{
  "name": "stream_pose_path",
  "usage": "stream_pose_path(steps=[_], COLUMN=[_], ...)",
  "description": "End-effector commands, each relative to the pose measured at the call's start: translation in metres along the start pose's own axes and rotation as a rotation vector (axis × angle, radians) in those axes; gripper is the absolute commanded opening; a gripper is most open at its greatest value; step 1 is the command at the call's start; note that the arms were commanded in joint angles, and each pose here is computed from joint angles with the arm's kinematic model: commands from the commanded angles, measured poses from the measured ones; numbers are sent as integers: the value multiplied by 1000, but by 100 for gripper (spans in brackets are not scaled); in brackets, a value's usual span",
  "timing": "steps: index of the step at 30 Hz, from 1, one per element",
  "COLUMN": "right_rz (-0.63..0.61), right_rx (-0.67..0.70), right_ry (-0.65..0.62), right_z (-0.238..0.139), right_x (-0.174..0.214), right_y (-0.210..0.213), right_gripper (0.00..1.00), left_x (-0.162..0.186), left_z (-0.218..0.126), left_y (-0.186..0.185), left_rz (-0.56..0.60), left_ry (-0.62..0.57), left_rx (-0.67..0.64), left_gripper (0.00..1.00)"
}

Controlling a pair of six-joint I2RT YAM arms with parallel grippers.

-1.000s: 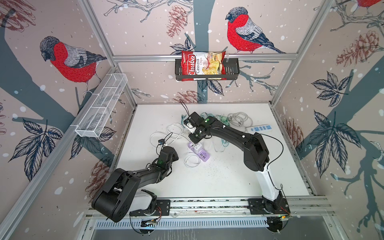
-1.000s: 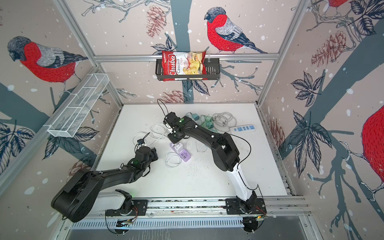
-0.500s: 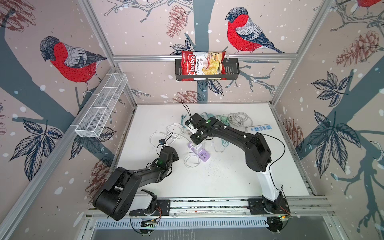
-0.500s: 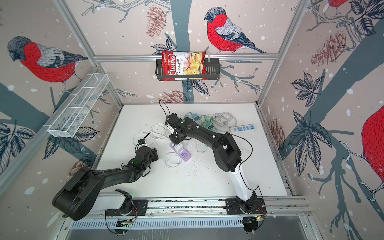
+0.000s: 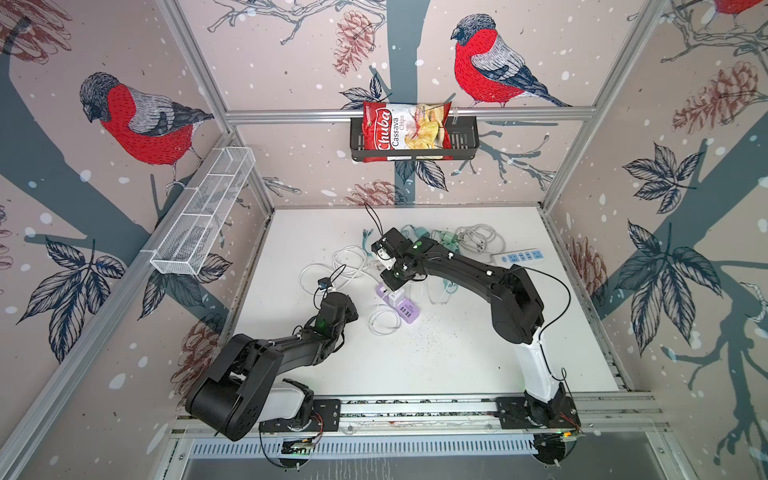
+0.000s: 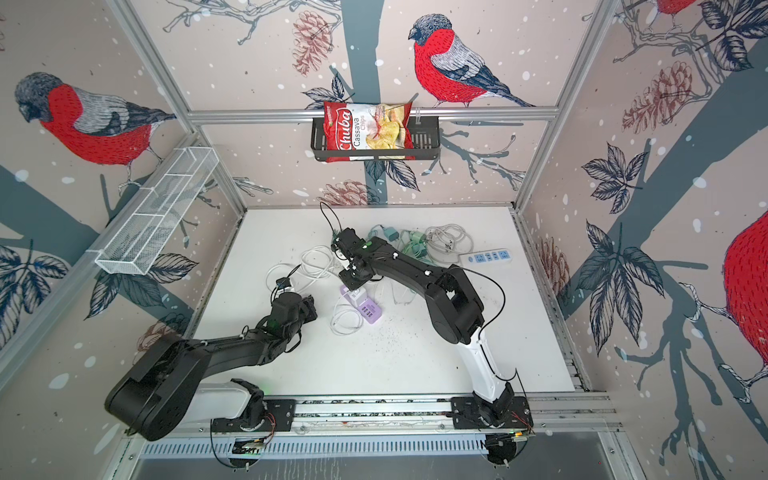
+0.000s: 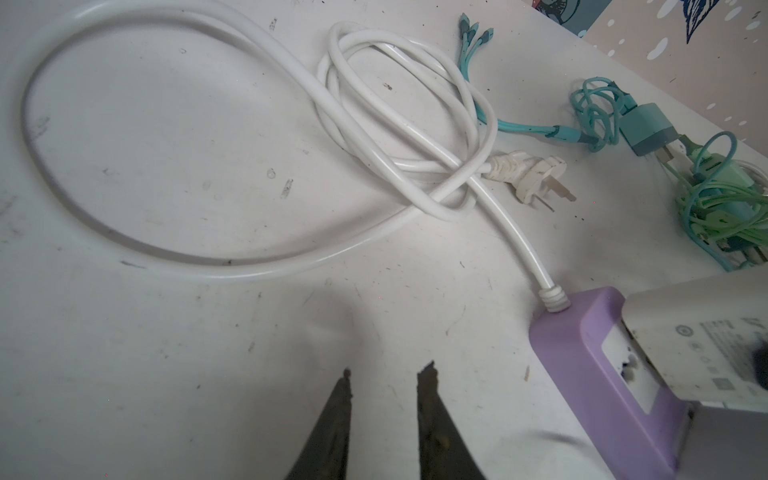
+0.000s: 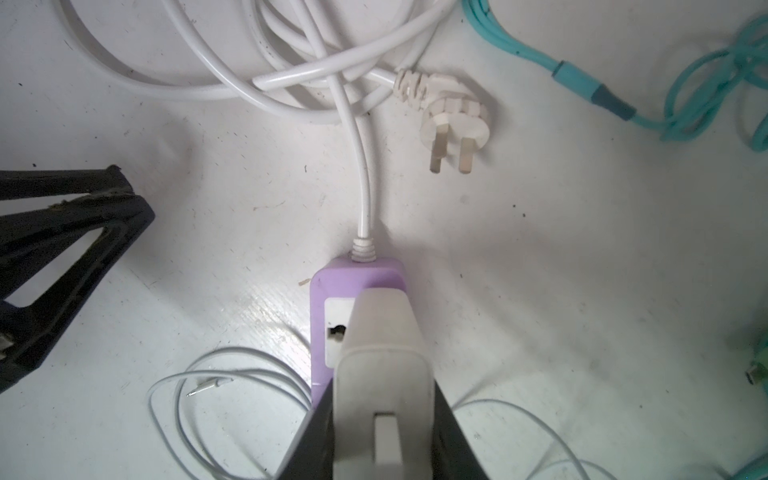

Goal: Insert the plug

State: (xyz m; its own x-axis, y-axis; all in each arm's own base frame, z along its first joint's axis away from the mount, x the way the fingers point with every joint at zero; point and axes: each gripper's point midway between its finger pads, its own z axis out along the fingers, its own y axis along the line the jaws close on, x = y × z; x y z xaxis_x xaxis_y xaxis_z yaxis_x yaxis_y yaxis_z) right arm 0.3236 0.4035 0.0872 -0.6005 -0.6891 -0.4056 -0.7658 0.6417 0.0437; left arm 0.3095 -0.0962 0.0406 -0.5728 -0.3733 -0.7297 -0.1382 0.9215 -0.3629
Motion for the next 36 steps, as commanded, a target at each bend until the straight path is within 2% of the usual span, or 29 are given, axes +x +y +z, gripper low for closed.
stream_pose_path(steps=[1, 10, 16, 22, 29, 36], right_rz=[16, 47, 82, 66, 70, 44], right_rx=[36, 87, 68, 48, 12, -5], right_ry=[29, 101, 139, 156, 176, 147], right_z=[-1, 3, 14, 20, 31, 39], right_x=[7, 8, 24, 34, 43, 42], right_y=[-5, -1, 7, 24, 29, 39], right_gripper=[9, 9, 9, 9, 10, 10], left_x=[-9, -13, -17, -21, -43, -69], left_z=[1, -2, -4, -6, -18, -35], left_y=[-8, -13, -13, -12, -1, 14], left_rz=[-3, 13, 9, 9, 19, 22], left_ry=[-26, -32, -45, -60, -135, -232], left_rx=[27, 47, 47, 37, -50, -118], left_gripper=[28, 28, 28, 28, 29, 35])
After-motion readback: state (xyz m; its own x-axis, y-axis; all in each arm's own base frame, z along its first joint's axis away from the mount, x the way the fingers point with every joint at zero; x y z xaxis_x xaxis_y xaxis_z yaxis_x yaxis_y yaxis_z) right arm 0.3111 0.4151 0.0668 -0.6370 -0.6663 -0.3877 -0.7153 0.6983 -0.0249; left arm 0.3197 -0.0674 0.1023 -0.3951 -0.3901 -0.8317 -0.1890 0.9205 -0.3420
